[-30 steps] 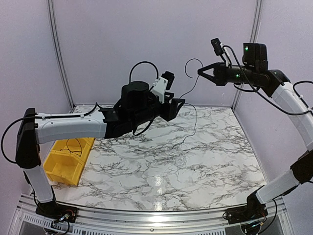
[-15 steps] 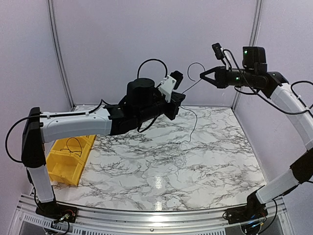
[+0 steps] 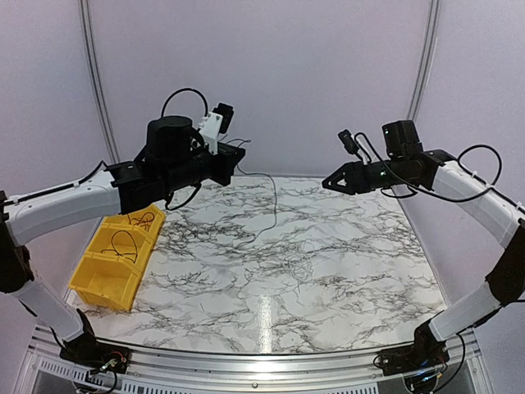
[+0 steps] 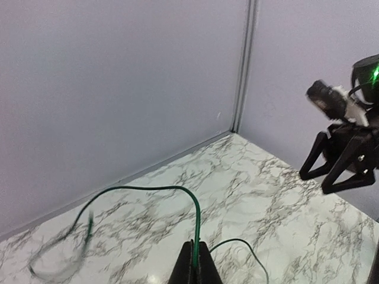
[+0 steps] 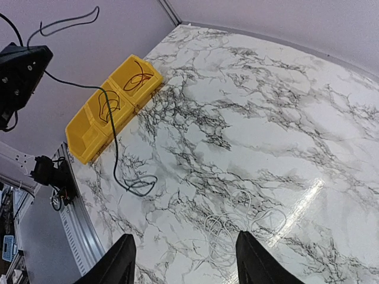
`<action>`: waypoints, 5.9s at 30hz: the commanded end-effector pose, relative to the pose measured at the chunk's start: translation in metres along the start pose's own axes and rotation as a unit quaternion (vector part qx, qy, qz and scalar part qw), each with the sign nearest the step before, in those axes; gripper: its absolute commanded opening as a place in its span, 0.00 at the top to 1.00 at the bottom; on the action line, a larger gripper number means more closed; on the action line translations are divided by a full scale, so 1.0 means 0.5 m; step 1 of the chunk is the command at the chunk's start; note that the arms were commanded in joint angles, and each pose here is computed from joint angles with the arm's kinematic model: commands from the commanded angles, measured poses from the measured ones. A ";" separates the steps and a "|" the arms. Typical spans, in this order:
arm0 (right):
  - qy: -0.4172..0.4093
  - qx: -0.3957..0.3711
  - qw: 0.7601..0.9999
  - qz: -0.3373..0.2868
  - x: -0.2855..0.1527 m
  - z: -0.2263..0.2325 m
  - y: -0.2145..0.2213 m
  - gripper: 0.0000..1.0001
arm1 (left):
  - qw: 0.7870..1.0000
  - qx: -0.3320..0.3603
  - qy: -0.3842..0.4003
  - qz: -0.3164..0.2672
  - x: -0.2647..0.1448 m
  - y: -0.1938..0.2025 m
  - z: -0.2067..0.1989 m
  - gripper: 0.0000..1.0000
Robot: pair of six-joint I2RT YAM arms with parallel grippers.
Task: Untangle the cables
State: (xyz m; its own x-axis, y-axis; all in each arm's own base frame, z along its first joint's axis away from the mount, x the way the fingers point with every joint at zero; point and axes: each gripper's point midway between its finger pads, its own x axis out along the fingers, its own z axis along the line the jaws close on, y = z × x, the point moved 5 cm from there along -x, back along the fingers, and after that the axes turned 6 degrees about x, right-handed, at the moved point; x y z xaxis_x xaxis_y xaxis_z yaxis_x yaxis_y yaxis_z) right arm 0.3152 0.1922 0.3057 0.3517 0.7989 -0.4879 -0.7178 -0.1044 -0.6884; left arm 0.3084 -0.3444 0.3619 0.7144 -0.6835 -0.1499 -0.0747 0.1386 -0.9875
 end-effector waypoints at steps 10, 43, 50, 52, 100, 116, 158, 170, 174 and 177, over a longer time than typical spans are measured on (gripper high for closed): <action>0.037 -0.051 0.997 -0.044 -0.070 0.011 -0.001 0.42 | 0.958 0.004 -0.242 0.155 -0.275 0.098 0.185 1.00; 0.076 -0.032 0.995 -0.048 -0.133 0.007 0.095 0.43 | 0.822 0.023 -0.523 0.226 -0.541 0.188 0.411 1.00; 0.077 -0.029 0.995 -0.052 -0.137 0.005 0.102 0.43 | 0.814 0.007 -0.532 0.232 -0.561 0.203 0.424 1.00; 0.078 -0.031 0.995 -0.052 -0.138 0.005 0.102 0.43 | 0.825 -0.011 -0.516 0.231 -0.552 0.212 0.419 1.00; 0.087 -0.028 0.995 -0.031 -0.103 -0.033 0.113 0.43 | 0.779 -0.315 -0.425 0.336 -0.443 0.466 0.383 1.00; 0.105 -0.035 0.993 -0.028 -0.109 -0.040 0.119 0.43 | 0.746 -0.354 -0.429 0.368 -0.400 0.562 0.427 1.00; 0.065 -0.238 0.960 0.133 0.093 -0.104 0.154 0.60 | 0.963 -0.097 -0.189 0.168 -0.200 0.098 0.153 0.03; 0.079 -0.197 0.961 0.176 0.228 -0.209 0.147 0.61 | 0.984 -0.058 -0.097 0.141 -0.167 0.135 0.024 0.01; 0.087 -0.190 0.961 0.182 0.249 -0.229 0.145 0.61 | 0.982 -0.066 -0.107 0.138 -0.176 0.144 0.030 0.01; 0.082 -0.185 0.960 0.193 0.265 -0.240 0.151 0.61 | 0.980 -0.084 -0.124 0.129 -0.182 0.141 0.038 0.01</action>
State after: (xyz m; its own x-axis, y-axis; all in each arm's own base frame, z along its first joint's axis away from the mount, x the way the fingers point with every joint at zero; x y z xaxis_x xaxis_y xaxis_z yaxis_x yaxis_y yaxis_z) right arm 0.3657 0.2107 0.1218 0.1932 0.5554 -0.8088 -0.5706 -0.6070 -0.5532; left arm 0.2492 -0.2665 0.2859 0.7487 -0.4526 -0.4843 -0.4206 0.2403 -0.8748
